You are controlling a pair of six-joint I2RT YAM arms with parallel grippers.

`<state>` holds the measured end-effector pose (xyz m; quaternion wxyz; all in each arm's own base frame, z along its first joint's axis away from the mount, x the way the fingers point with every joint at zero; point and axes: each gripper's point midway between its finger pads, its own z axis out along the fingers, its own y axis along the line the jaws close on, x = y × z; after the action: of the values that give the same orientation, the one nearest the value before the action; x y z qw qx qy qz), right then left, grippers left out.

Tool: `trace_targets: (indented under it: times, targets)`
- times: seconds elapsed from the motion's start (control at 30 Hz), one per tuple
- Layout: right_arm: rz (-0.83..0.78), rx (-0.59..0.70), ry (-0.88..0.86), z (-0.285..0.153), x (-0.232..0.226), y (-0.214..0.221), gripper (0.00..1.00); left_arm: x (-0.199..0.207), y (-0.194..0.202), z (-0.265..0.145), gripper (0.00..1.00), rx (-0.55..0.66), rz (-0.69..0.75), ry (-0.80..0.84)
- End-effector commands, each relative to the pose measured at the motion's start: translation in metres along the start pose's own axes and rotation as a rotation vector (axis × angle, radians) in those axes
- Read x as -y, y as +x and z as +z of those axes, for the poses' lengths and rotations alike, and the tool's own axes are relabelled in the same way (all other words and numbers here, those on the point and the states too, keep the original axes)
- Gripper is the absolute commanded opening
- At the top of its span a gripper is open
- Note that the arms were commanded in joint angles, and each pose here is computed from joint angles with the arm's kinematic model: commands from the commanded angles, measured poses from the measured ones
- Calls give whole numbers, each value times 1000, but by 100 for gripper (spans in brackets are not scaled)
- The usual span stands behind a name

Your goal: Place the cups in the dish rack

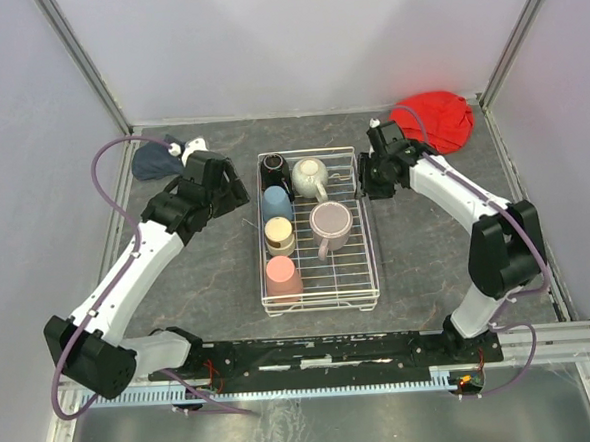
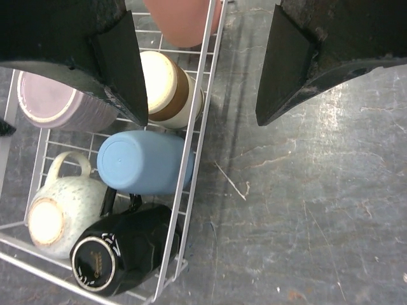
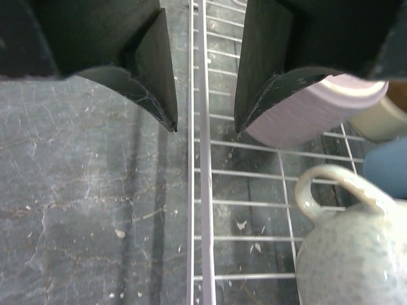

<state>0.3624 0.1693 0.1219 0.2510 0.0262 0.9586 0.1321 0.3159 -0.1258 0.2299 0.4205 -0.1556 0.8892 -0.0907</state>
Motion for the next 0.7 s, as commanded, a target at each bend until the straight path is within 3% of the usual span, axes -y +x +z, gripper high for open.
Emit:
trace_targets:
  times: [0.0, 0.17, 0.3, 0.47, 0.67]
  targets:
    - [-17, 83, 44, 7, -6, -31, 46, 13, -6, 6, 75, 1, -35, 73]
    - [-19, 85, 127, 24, 0, -40, 40, 11, -7, 10, 75, 1, -36, 77]
    - [-13, 87, 184, 34, 4, -48, 27, 7, -8, 14, 75, -5, -37, 76]
    - [8, 86, 208, 46, 3, -56, 2, 1, -10, 19, 75, -9, -41, 74]
    - [21, 106, 254, 50, 6, -72, 1, -6, -10, 23, 75, -13, -42, 63]
